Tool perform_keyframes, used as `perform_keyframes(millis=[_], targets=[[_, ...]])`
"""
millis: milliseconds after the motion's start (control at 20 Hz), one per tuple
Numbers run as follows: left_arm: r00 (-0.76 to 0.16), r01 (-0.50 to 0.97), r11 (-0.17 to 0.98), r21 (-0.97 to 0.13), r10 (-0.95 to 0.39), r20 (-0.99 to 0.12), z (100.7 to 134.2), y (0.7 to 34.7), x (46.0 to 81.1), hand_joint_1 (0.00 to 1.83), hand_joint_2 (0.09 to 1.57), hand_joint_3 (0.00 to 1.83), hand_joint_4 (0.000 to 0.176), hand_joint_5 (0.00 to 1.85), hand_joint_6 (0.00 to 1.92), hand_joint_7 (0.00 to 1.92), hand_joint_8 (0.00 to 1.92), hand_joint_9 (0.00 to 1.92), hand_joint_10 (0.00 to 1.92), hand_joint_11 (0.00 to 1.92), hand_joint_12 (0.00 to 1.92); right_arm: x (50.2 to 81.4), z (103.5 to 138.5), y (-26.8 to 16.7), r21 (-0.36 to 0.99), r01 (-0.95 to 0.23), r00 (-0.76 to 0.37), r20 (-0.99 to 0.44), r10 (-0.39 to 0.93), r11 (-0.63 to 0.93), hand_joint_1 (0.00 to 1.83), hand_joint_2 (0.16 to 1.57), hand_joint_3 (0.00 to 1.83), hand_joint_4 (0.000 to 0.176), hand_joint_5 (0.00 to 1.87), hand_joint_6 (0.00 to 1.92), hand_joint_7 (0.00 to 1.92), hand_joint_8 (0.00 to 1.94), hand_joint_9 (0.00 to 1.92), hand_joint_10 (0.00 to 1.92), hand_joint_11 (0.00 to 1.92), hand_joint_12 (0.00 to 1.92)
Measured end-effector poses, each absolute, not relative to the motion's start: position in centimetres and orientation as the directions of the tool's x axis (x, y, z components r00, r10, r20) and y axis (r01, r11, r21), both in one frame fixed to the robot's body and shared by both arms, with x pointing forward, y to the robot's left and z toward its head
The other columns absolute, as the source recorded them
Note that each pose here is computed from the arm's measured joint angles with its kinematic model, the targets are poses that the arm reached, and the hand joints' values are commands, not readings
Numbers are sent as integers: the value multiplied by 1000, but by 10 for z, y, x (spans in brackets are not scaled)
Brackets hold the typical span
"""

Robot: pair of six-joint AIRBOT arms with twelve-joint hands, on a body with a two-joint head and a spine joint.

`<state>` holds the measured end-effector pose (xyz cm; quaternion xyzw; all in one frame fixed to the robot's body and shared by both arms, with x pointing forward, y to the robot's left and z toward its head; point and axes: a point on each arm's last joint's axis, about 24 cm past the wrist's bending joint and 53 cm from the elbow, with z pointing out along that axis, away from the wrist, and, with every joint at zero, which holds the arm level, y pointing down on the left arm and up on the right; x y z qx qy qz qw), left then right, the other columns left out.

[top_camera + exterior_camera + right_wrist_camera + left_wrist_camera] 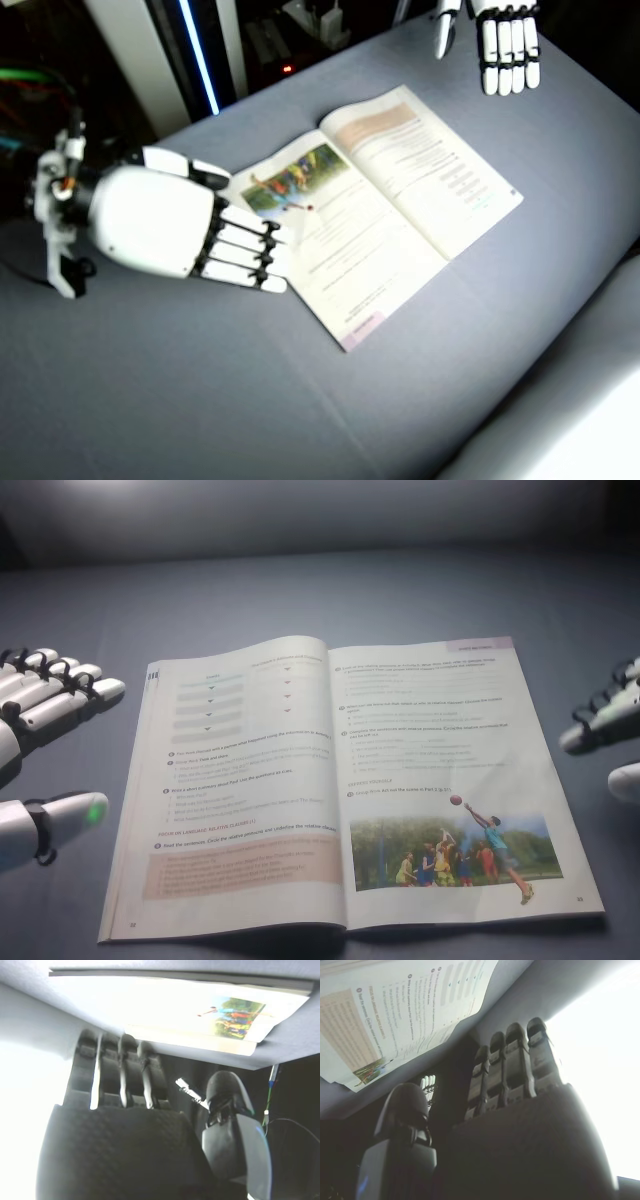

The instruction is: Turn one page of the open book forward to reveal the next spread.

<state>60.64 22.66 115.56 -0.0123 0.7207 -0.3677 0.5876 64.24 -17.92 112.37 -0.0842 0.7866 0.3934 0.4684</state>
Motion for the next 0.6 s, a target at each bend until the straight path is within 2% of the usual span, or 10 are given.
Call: perform_keyframes(millis=[100, 200, 300, 350, 450, 500, 600], targets=[[-313, 412, 726, -550, -454, -834, 1155, 226, 606, 0, 1448, 19, 0, 86, 3, 87, 3, 41, 4, 20, 7, 642, 1124, -178, 541, -502, -547, -803, 236, 675, 0, 1393, 0, 0, 518, 0, 605, 0, 567, 0, 317, 580], [-314, 409, 725, -554, -459, -831, 1155, 227, 606, 0, 1487, 27, 0, 104, 6, 113, 10, 49, 4, 10, 2, 643, 1125, -177, 542, -504, -545, -803, 239, 672, 0, 1393, 0, 0, 510, 0, 604, 1, 613, 19, 394, 606], [-314, 407, 724, -557, -462, -829, 1156, 227, 607, 0, 1497, 24, 0, 121, 9, 131, 12, 68, 8, 31, 10, 643, 1127, -176, 540, -509, -542, -806, 238, 670, 0, 1382, 0, 0, 479, 0, 546, 0, 525, 1, 279, 557], [-314, 406, 724, -558, -463, -829, 1156, 227, 607, 0, 1487, 17, 0, 102, 1, 111, 2, 52, 1, 22, 6, 643, 1128, -175, 533, -517, -538, -811, 230, 670, 0, 1380, 0, 0, 437, 0, 486, 0, 455, 0, 240, 450], [-314, 407, 723, -558, -463, -829, 1156, 227, 607, 0, 1472, 7, 0, 8, 0, 6, 0, 1, 0, 0, 0, 643, 1133, -170, 516, -542, -524, -825, 214, 663, 0, 1302, 0, 0, 74, 0, 103, 0, 80, 0, 26, 133], [-314, 408, 720, -561, -467, -827, 1156, 227, 607, 0, 1472, 7, 0, 1, 0, 0, 0, 0, 0, 0, 0, 643, 1136, -167, 510, -554, -517, -830, 208, 659, 0, 1285, 0, 0, 14, 0, 20, 0, 15, 0, 4, 26], [-310, 408, 719, -562, -470, -826, 1157, 228, 607, 0, 1453, 0, 0, 0, 0, 0, 0, 0, 0, 0, 0, 641, 1140, -161, 487, -580, -503, -844, 183, 652, 0, 1269, 0, 0, 0, 0, 10, 4, 10, 4, 5, 3]])
